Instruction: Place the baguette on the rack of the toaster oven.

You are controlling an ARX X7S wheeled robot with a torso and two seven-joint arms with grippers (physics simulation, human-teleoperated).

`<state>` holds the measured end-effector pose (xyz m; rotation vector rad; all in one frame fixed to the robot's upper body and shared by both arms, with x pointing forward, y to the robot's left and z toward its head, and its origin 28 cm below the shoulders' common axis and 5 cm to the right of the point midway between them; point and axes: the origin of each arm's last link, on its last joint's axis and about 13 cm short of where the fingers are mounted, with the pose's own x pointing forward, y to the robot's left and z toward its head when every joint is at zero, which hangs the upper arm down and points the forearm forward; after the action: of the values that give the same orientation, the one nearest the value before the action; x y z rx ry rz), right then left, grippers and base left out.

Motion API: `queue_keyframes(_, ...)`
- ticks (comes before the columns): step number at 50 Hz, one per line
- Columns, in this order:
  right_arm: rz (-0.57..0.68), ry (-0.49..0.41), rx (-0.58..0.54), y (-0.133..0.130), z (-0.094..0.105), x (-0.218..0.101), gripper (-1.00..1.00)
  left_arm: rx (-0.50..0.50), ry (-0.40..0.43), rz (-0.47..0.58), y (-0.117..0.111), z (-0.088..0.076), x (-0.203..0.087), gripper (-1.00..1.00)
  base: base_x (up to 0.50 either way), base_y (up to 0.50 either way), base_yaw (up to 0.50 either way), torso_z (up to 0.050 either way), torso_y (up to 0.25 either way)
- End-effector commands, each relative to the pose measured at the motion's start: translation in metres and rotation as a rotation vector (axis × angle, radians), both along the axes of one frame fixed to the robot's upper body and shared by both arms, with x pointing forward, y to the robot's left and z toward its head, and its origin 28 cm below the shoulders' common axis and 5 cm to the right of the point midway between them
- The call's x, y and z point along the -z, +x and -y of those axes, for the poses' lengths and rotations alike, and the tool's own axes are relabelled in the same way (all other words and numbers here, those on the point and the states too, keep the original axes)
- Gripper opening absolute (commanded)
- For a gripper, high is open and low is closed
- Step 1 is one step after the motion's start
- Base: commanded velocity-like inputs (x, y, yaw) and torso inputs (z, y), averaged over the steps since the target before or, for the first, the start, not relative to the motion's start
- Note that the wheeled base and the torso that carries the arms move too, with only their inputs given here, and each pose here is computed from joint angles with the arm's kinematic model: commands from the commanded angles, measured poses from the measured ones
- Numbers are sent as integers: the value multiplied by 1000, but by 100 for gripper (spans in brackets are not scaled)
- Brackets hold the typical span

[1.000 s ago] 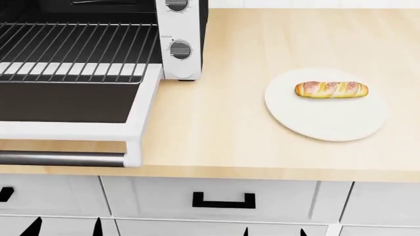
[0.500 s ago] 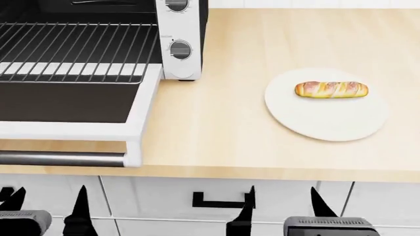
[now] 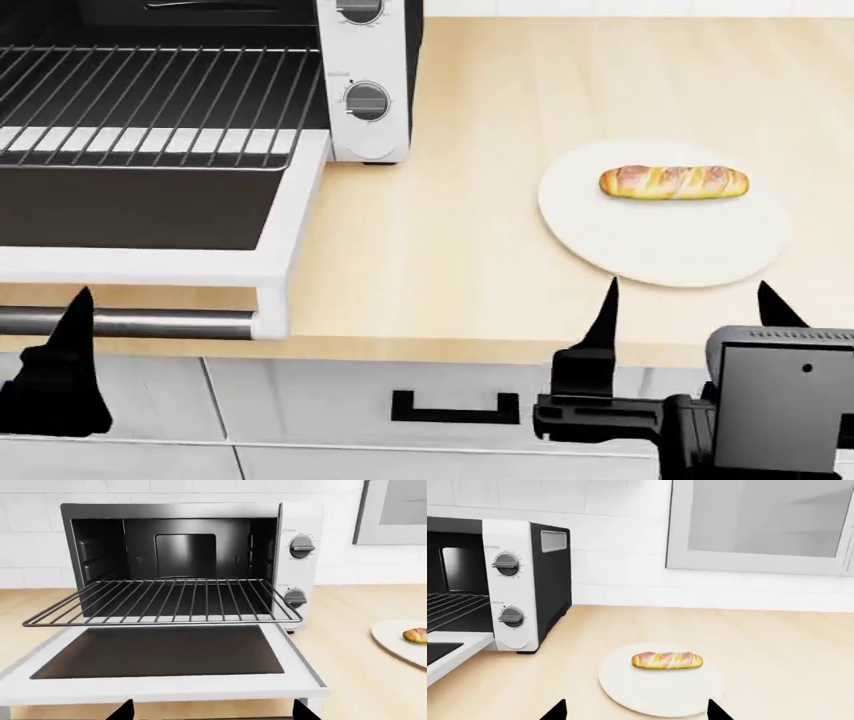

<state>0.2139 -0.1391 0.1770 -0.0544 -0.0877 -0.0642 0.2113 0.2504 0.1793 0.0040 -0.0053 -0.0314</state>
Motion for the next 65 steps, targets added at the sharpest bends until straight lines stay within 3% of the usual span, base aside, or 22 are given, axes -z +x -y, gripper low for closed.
queue_keyframes(1, -13, -49, 40, -12, 20, -24, 100, 20, 135, -28, -13, -16, -30, 100, 0, 0, 0, 0, 0)
queue_keyframes(4, -9, -41, 35, -17, 21, -28, 100, -21, 138, -8, -13, -23, -41, 100, 0, 0, 0, 0, 0)
queue_keyframes(12, 32, -57, 53, -23, 25, -39, 100, -37, 144, 38, -17, -23, -55, 100, 3, 0, 0, 0, 0)
queue_keyframes(34, 17, -98, 61, -25, 26, -34, 100, -56, 113, 19, -17, -26, -43, 100, 159, 9, 0, 0, 0)
queue_keyframes(65, 28, -89, 88, -28, 31, -35, 100, -53, 100, 12, -18, -27, -42, 100, 263, 130, 0, 0, 0)
